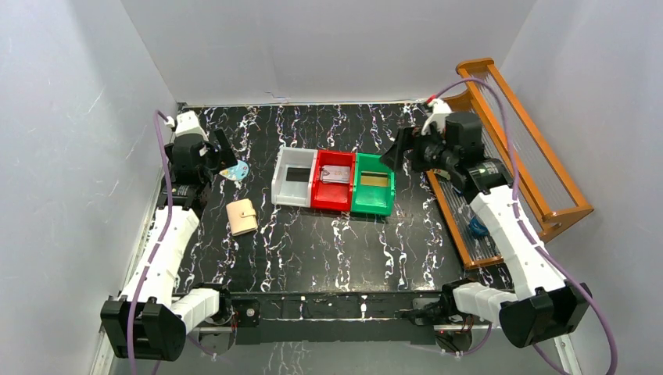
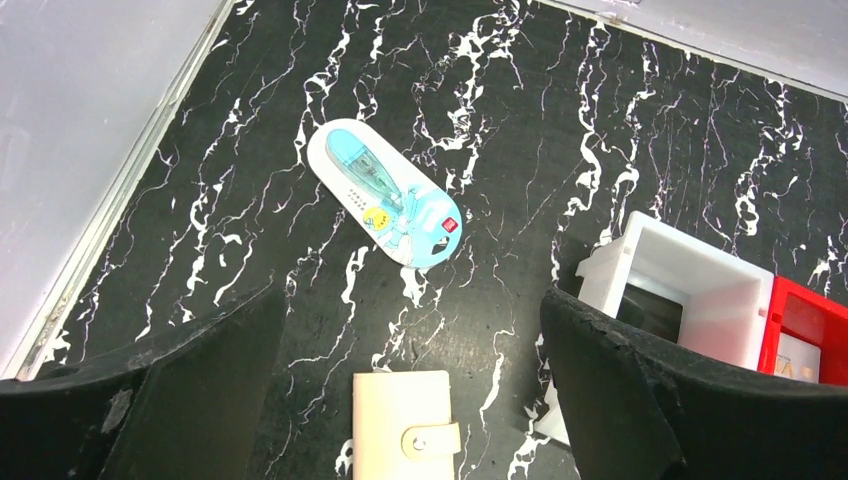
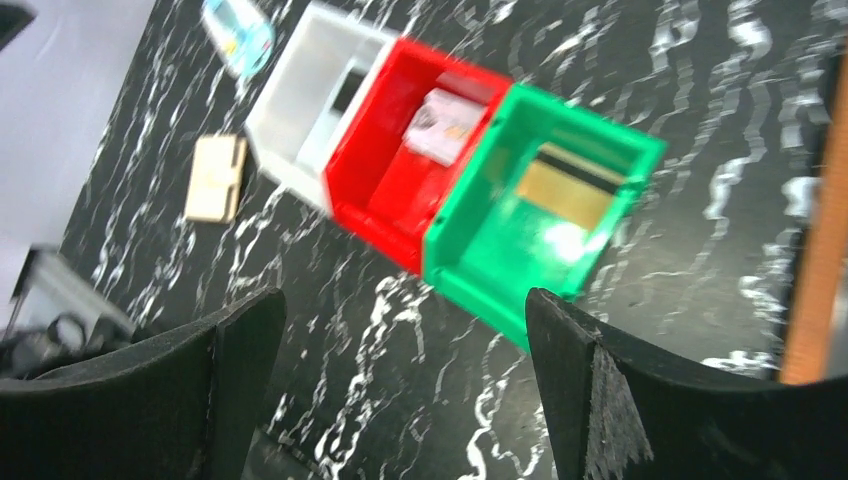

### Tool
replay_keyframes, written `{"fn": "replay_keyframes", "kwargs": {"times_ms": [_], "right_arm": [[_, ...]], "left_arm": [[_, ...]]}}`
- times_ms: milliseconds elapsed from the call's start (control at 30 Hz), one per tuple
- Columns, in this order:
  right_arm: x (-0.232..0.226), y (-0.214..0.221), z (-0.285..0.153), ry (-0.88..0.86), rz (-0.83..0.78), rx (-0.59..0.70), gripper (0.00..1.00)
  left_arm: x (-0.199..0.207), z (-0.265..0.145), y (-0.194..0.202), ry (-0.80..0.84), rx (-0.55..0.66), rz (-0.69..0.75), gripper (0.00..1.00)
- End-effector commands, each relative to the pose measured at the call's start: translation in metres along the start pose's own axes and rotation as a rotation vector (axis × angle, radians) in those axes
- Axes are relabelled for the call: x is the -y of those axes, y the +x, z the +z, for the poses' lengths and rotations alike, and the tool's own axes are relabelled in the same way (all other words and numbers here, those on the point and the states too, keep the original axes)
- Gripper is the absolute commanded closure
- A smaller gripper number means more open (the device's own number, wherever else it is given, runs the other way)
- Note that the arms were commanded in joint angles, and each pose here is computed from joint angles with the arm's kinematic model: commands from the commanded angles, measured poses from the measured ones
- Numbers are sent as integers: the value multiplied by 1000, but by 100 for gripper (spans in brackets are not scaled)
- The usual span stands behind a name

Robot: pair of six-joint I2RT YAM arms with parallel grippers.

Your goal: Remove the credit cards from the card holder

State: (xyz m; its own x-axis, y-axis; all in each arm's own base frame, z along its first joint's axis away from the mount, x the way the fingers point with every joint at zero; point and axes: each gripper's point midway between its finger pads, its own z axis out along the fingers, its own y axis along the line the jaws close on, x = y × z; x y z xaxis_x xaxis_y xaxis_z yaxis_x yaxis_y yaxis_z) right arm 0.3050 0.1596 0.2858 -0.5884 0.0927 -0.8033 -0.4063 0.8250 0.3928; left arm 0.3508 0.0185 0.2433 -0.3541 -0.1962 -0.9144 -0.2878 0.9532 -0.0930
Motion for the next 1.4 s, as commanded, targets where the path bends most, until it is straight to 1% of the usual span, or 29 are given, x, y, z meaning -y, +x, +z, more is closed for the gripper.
{"fn": "replay_keyframes", "kwargs": {"times_ms": [0, 167, 200, 333, 400, 433, 467, 500, 567, 700, 767, 933, 1033, 1300, 1367], "right_arm": [[-43, 22, 19, -146, -18, -61, 2], [-57, 73, 54, -100, 34, -205, 2], [-60, 85, 61, -92, 40, -238, 2], [-68, 121, 85, 1, 69, -342, 2], [-67, 135, 96, 69, 112, -371, 2], [-68, 141, 100, 92, 129, -382, 2], [-69, 147, 104, 114, 139, -387, 2], [-69, 153, 107, 149, 152, -392, 2], [-70, 164, 112, 193, 177, -399, 2], [-81, 179, 117, 202, 208, -422, 2], [-88, 182, 116, 187, 213, -430, 2], [-96, 176, 109, 156, 216, -412, 2], [-98, 169, 105, 142, 220, -386, 2], [-100, 163, 96, 126, 231, -354, 2], [-99, 164, 94, 128, 241, -351, 2]], "left_arm": [[1, -7, -6, 19, 48, -16, 2], [0, -10, 15, 30, 3, -26, 2], [3, -13, 20, 53, -14, -31, 2], [23, -26, 35, 213, -49, 35, 2], [21, -29, 42, 200, -62, -10, 2], [15, -29, 47, 154, -75, -81, 2], [9, -29, 56, 102, -99, -154, 2], [7, -29, 64, 84, -122, -186, 2], [11, -26, 82, 92, -186, -202, 2], [27, -13, 116, 122, -400, -194, 1], [26, -2, 133, 74, -504, -183, 2], [21, 18, 156, -2, -602, -178, 2], [13, 24, 176, -69, -671, -172, 2], [-14, 20, 206, -192, -698, -131, 2], [-15, 17, 216, -191, -725, -133, 2]]}}
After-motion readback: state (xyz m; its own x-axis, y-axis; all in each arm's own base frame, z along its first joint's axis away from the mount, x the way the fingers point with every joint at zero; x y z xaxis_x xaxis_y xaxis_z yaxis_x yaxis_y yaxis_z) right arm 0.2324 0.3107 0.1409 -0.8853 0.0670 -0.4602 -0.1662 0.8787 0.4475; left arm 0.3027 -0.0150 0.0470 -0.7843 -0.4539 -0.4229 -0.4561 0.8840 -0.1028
